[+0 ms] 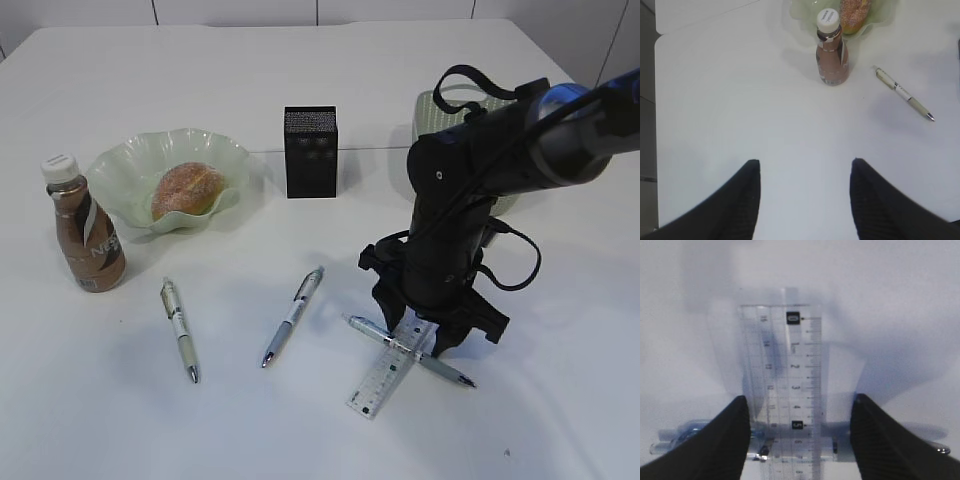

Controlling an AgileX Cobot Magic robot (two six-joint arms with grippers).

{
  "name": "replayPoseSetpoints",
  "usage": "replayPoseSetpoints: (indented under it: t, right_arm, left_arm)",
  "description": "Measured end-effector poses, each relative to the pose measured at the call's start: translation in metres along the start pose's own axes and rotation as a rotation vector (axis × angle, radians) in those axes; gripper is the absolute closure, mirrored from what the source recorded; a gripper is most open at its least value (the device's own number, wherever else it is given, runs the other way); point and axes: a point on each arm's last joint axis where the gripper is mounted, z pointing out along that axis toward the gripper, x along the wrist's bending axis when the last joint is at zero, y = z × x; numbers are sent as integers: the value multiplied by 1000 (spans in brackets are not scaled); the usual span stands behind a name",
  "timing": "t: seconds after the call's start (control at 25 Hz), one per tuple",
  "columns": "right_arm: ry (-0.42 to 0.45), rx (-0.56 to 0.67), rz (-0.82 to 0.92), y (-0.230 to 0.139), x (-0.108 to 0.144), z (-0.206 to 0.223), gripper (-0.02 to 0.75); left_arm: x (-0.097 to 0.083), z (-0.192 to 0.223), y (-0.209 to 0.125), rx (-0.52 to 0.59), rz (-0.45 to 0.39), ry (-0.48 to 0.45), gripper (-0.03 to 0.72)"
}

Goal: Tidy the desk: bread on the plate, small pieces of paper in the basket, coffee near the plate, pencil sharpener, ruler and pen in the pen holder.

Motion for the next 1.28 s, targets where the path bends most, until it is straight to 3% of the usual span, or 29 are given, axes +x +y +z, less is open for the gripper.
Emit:
replayPoseSetpoints:
  t: [0.2,0.28,0.8,1.28]
  right_arm:
    - [2,-1,0,0,0,0,418]
    - [2,-1,0,0,0,0,433]
    - [42,-20,-55,4,10,-9,435]
    - [72,-1,-268,4,18,-19,436]
  left_arm:
    - [0,0,0,0,0,0,287]
    - [0,0,0,0,0,0,287]
    - [0,0,0,0,-1,-2,287]
    - [-1,0,0,1,-4,-7,287]
